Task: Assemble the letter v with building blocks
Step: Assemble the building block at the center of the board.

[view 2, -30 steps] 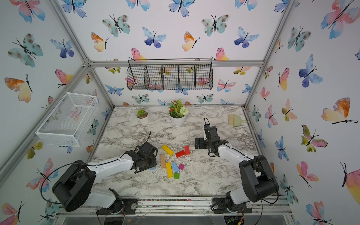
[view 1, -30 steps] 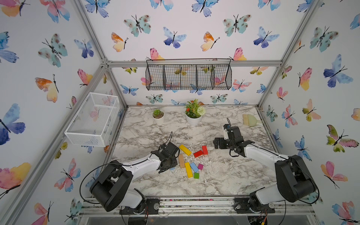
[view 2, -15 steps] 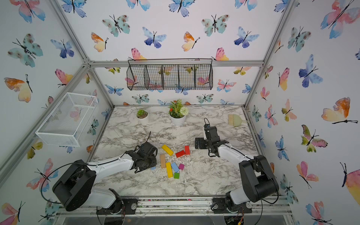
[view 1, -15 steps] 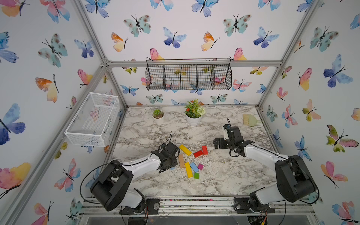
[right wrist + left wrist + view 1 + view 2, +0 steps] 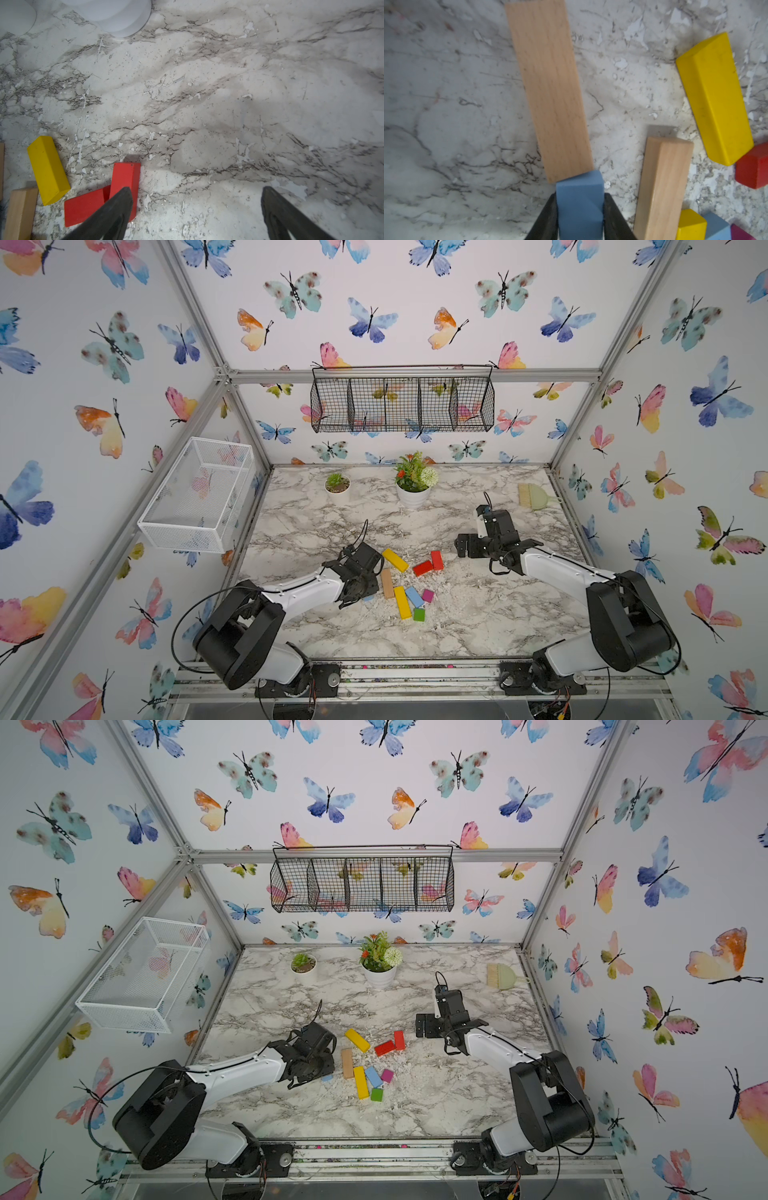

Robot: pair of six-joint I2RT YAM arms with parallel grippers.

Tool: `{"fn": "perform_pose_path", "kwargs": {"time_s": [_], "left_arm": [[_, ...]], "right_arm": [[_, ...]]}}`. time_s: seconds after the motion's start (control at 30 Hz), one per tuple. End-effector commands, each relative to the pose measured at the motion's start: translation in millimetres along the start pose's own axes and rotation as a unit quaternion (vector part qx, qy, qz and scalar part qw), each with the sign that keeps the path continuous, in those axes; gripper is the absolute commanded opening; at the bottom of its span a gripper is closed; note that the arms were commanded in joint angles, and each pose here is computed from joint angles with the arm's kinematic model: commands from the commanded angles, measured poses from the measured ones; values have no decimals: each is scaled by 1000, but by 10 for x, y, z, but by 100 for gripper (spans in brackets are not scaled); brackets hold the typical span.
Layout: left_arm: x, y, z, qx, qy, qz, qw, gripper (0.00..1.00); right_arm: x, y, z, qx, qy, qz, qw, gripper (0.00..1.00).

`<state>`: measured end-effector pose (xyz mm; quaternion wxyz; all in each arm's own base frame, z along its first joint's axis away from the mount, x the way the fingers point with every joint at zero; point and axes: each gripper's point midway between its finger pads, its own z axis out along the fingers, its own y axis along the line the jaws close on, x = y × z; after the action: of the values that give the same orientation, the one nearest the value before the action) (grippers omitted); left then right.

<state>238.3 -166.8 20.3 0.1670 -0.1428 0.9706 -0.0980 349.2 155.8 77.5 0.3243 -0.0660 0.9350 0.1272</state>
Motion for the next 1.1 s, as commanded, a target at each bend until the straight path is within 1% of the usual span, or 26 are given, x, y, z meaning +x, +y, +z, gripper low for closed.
{"fn": "perform_pose_path", "kwargs": {"time_s": [0.0,0.13,0.33,0.47,0.93,1.07], "left_arm": [[165,319,59,-56,25,4,998,39],[162,327,50,-57,23,4,998,42],[141,327,24,-55,17,2,998,43],[141,330,20,-54,16,3,998,39],[93,277,44,-51,10,5,999,39],[85,267,45,-48,8,3,999,37]], "right_arm": [[-2,36,15,-5,2,-6,1000,98],[-5,37,12,-5,1,-6,1000,98],[-5,41,16,-6,1,-6,1000,98],[-3,41,16,-6,2,-6,1000,98],[2,33,14,-4,2,-6,1000,98],[-1,32,14,-4,1,-6,1000,98]]}}
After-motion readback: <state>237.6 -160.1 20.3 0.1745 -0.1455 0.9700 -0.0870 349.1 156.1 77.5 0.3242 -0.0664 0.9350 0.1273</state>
